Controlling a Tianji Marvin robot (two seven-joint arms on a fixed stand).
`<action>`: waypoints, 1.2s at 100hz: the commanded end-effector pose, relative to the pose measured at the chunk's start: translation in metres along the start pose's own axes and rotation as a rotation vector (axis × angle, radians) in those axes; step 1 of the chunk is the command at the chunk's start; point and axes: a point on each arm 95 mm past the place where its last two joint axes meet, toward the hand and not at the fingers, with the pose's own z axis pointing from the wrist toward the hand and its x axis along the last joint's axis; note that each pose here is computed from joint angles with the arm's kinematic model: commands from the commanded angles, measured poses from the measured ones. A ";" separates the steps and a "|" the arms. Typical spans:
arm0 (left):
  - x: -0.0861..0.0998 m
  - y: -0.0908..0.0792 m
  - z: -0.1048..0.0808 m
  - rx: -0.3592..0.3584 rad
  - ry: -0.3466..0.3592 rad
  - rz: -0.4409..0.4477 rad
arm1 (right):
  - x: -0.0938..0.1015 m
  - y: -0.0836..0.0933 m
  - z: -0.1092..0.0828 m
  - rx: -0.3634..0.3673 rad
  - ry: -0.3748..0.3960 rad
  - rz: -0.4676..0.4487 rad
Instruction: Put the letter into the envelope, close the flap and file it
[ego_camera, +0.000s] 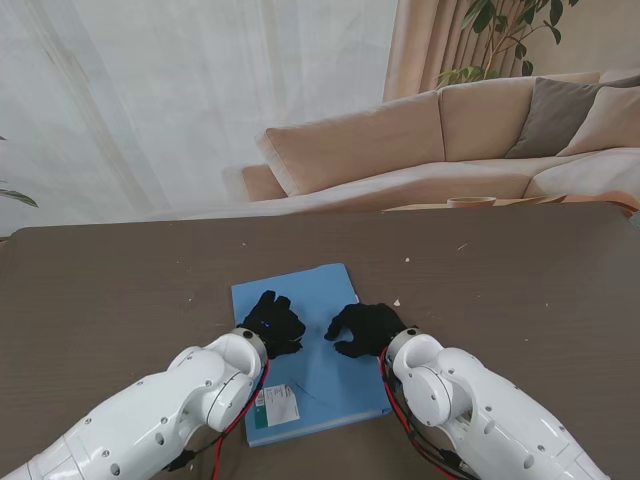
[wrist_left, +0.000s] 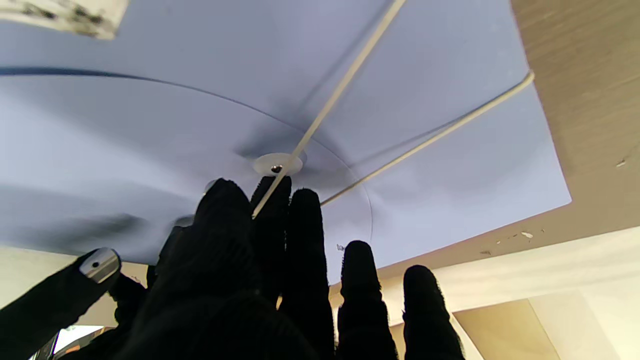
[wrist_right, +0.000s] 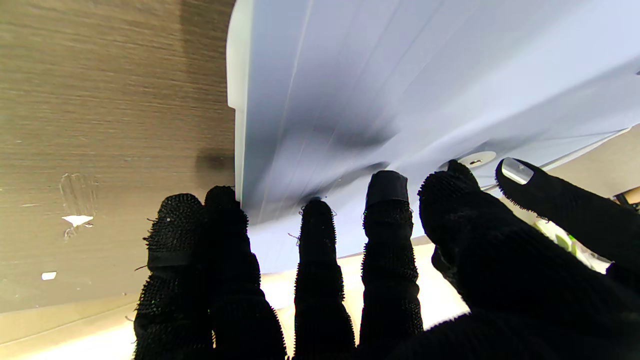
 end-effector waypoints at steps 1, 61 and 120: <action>0.013 0.005 -0.001 -0.041 0.033 -0.016 | 0.005 -0.014 -0.001 0.047 0.011 0.010; 0.017 0.006 0.000 -0.042 0.025 0.043 | 0.005 -0.015 -0.001 0.046 0.011 0.012; 0.017 0.005 -0.003 -0.050 0.017 0.039 | 0.006 -0.014 -0.001 0.046 0.011 0.011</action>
